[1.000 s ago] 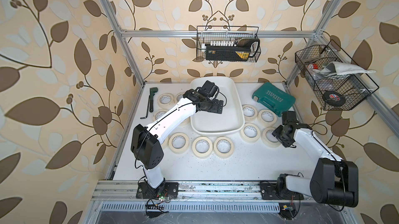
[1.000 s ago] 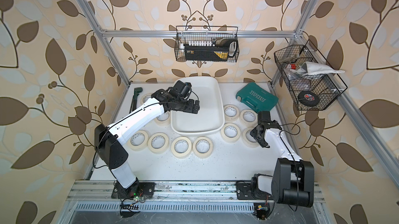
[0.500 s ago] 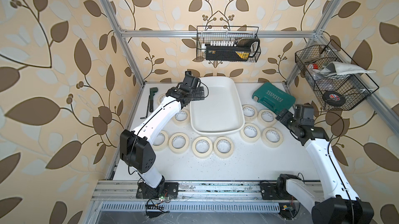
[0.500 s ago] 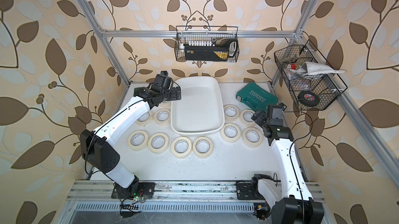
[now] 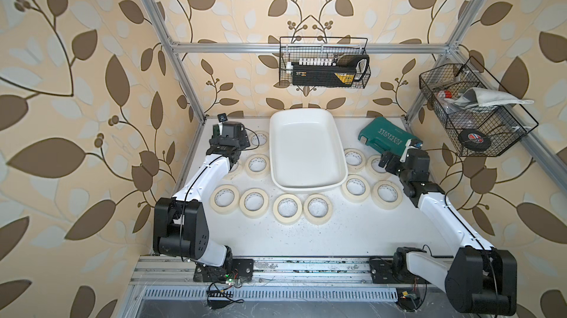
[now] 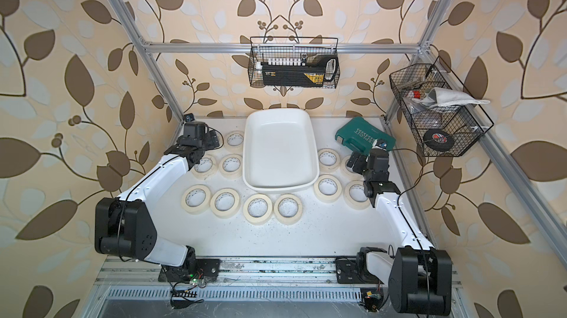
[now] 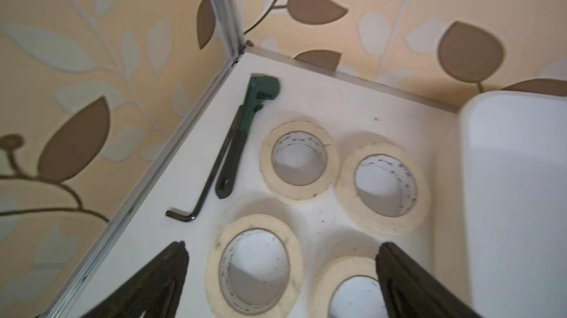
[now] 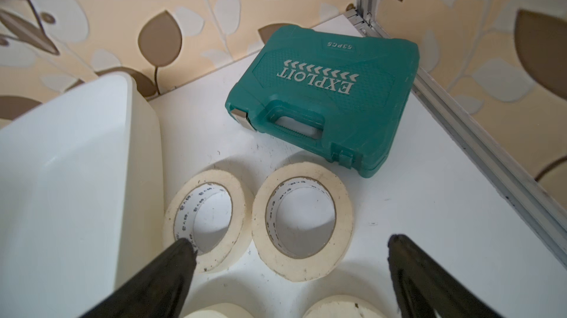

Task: Take out the art tape in the storage box
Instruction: Reset both arms

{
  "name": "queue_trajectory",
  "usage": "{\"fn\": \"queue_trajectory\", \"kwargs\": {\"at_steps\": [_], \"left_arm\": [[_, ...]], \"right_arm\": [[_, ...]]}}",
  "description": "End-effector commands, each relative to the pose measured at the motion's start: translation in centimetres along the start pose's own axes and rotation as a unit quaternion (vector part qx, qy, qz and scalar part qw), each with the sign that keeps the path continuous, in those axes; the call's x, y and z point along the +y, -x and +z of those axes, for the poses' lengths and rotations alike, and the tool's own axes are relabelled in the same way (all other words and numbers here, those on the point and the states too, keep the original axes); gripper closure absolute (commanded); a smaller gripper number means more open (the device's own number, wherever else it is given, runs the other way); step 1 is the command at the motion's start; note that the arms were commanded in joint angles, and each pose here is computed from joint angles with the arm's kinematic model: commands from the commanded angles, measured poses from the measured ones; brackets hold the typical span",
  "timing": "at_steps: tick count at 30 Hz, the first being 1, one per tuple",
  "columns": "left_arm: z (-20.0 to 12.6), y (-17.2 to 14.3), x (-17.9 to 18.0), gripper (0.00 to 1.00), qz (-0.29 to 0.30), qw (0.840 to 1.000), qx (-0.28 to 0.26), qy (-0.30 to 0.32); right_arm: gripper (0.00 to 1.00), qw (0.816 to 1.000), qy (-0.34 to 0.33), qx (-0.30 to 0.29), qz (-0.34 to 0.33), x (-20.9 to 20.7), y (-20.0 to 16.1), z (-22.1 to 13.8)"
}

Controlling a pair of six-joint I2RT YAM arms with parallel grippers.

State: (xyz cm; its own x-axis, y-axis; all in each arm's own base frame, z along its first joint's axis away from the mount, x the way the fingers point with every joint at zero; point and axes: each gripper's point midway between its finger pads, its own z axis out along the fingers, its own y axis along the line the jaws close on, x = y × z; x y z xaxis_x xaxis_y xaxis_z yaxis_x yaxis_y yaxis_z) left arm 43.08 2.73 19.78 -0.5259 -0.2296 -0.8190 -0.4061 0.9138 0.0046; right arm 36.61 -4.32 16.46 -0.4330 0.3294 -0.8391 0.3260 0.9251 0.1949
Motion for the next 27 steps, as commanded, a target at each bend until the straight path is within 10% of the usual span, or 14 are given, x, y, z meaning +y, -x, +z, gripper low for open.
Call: {"fn": "queue_trajectory", "kwargs": {"at_steps": [1, 11, 27], "left_arm": [[0.6, 0.9, 2.7, 0.01, -0.015, 0.999, -0.032, 0.016], [2.2, -3.8, 5.8, 0.01, 0.029, 0.994, -0.071, 0.076], [0.9, -6.3, 2.0, 0.01, 0.090, 0.987, -0.125, -0.038]], "right_arm": [[0.01, 0.996, -0.017, -0.065, -0.062, 0.9, 2.0, 1.0], [0.00, 0.989, -0.030, -0.101, -0.103, 0.7, 0.5, 3.4], [0.01, 0.991, -0.014, -0.072, -0.115, -0.1, -4.4, 4.8]]}}
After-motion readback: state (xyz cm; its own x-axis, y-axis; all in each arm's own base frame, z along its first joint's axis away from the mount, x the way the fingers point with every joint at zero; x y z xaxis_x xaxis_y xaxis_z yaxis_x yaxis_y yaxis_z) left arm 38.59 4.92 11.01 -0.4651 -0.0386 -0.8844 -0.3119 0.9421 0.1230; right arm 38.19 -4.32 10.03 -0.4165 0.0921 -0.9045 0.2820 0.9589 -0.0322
